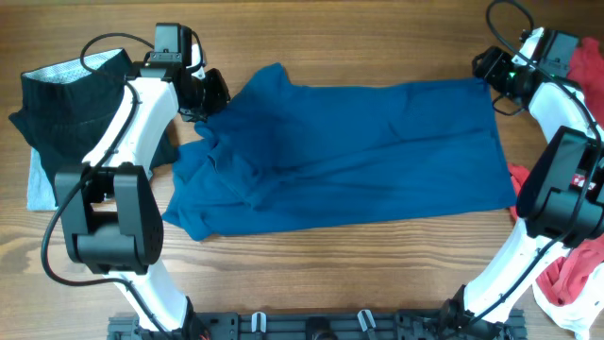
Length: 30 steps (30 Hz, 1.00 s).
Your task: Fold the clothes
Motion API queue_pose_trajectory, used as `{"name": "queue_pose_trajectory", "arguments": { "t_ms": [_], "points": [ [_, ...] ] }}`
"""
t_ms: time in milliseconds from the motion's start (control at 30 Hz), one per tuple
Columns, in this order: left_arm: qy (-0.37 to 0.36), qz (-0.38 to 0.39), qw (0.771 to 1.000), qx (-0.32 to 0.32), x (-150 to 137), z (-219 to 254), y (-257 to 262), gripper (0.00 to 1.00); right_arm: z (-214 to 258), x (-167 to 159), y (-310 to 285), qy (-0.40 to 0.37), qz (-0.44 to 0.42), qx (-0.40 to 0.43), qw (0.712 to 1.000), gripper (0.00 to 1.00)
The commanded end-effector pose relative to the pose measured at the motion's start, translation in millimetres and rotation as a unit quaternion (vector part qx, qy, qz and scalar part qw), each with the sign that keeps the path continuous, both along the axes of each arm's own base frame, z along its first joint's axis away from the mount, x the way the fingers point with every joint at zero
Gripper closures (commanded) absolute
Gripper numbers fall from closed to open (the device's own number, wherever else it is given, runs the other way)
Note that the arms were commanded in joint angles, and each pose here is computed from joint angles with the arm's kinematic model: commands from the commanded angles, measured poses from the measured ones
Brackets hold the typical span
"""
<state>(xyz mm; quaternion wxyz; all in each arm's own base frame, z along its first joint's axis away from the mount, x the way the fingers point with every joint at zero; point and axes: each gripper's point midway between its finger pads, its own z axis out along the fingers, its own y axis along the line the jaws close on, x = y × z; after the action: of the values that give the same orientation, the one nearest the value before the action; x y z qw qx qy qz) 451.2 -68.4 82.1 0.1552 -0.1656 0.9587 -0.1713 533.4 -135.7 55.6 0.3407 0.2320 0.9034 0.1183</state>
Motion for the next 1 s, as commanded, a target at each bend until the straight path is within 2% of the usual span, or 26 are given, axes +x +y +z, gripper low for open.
{"name": "queue_pose_trajectory", "arguments": {
  "t_ms": [0, 433, 567, 733, 767, 933, 967],
  "points": [
    [-0.007, -0.002, 1.0, -0.006, 1, 7, -3, 0.96, -8, 8, 2, 0.004, -0.012, -0.009, 1.0, 0.19],
    [-0.008, -0.002, 1.0, -0.006, 2, 7, -3, 0.96, -47, 8, -3, 0.029, -0.041, 0.002, 0.999, 0.19],
    [-0.009, -0.002, 1.0, -0.006, 2, 7, -3, 0.96, -51, 11, -3, 0.024, -0.041, 0.001, 0.999, 0.24],
    [-0.009, -0.002, 1.0, -0.006, 2, 7, -3, 0.96, -53, 10, -3, 0.026, -0.041, 0.001, 0.999, 0.53],
    [-0.009, -0.002, 1.0, -0.006, 2, 7, -3, 0.96, -53, 10, -4, 0.026, -0.041, 0.001, 0.999, 0.63],
    [-0.009, -0.002, 1.0, -0.006, 2, 7, -3, 0.96, -54, 7, -3, 0.033, -0.045, 0.006, 0.998, 0.95],
    [-0.009, -0.002, 1.0, -0.006, 2, 7, -3, 0.96, -55, 6, -3, 0.036, -0.05, 0.011, 0.998, 0.96]
  ]
}}
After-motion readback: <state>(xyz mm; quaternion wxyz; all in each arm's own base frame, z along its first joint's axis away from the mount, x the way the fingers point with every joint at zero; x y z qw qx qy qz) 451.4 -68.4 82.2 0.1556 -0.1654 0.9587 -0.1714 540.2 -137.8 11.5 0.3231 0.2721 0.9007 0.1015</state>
